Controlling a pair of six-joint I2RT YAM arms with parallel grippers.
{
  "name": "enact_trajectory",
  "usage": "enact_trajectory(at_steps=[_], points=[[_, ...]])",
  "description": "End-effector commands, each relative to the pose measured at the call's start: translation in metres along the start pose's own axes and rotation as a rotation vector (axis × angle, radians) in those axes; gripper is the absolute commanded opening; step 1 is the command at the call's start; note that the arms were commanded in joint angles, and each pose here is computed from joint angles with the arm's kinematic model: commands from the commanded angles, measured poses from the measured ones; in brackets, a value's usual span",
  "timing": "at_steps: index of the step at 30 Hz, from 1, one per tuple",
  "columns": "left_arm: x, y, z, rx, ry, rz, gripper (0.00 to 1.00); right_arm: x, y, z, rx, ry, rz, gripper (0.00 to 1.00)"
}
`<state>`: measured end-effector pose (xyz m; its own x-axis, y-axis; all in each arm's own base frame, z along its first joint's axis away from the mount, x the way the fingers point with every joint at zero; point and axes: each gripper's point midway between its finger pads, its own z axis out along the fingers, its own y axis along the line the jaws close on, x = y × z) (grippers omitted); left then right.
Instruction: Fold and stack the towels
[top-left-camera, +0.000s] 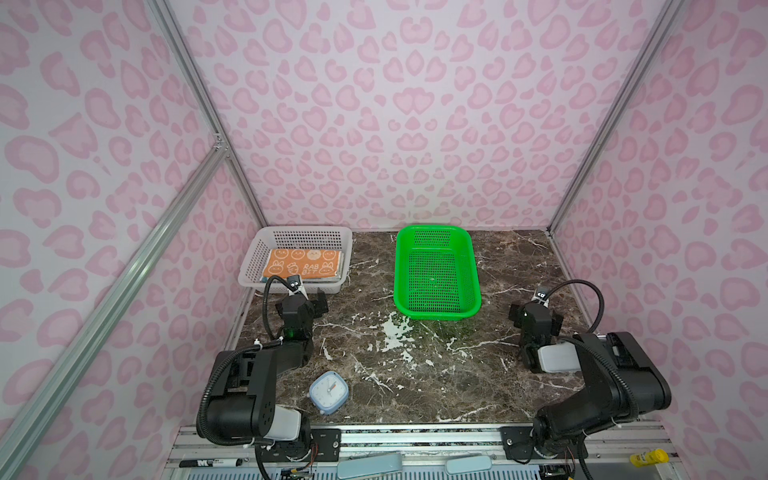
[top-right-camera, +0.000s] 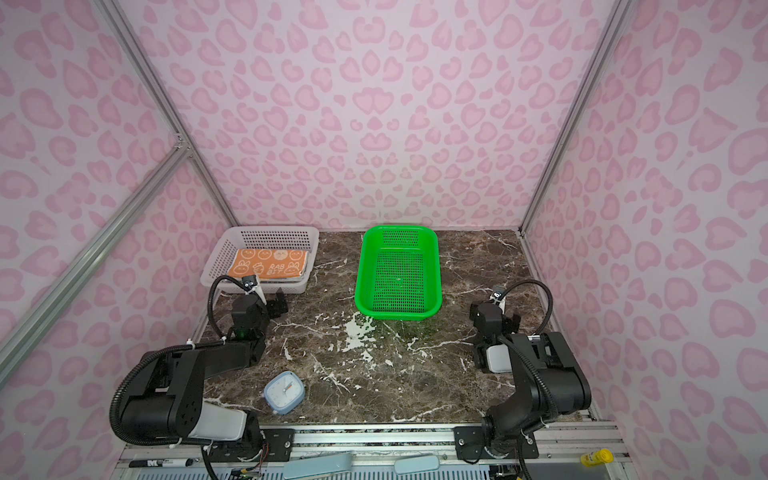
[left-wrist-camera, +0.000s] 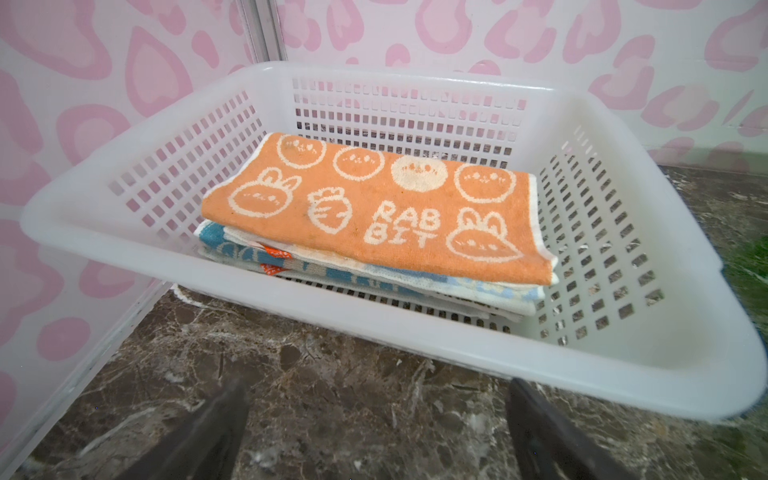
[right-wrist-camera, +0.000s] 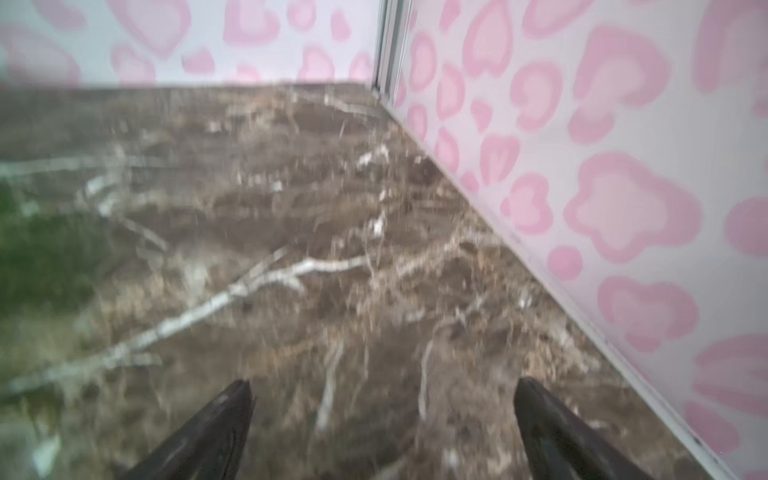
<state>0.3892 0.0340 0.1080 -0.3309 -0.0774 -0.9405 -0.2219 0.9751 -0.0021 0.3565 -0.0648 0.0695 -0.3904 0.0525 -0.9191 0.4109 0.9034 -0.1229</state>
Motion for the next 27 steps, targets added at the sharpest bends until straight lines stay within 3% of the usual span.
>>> enact_trajectory(at_steps=[1,4,6,10,27], points=[[-0.0146,-0.001,0.0,0.005,-0.058,-0.006,0.97,-0.0421,0.0159,-0.0025,-0.074,-0.183,0.062,1.0],[-0.014,-0.0023,-0.0015,0.007,-0.063,0.001,0.97,-0.0381,0.0169,-0.0005,-0.064,-0.118,0.043,1.0],[-0.0143,-0.0031,-0.0024,0.008,-0.067,0.002,0.97,-0.0418,0.0181,-0.0039,-0.056,-0.175,0.041,1.0],[-0.0153,-0.0027,-0.0027,0.006,-0.07,0.001,0.97,-0.039,0.0195,-0.0024,-0.048,-0.122,0.026,1.0],[-0.0137,-0.0041,0.0007,0.007,-0.054,0.007,0.97,-0.04,0.0191,-0.0013,-0.053,-0.127,0.033,1.0]])
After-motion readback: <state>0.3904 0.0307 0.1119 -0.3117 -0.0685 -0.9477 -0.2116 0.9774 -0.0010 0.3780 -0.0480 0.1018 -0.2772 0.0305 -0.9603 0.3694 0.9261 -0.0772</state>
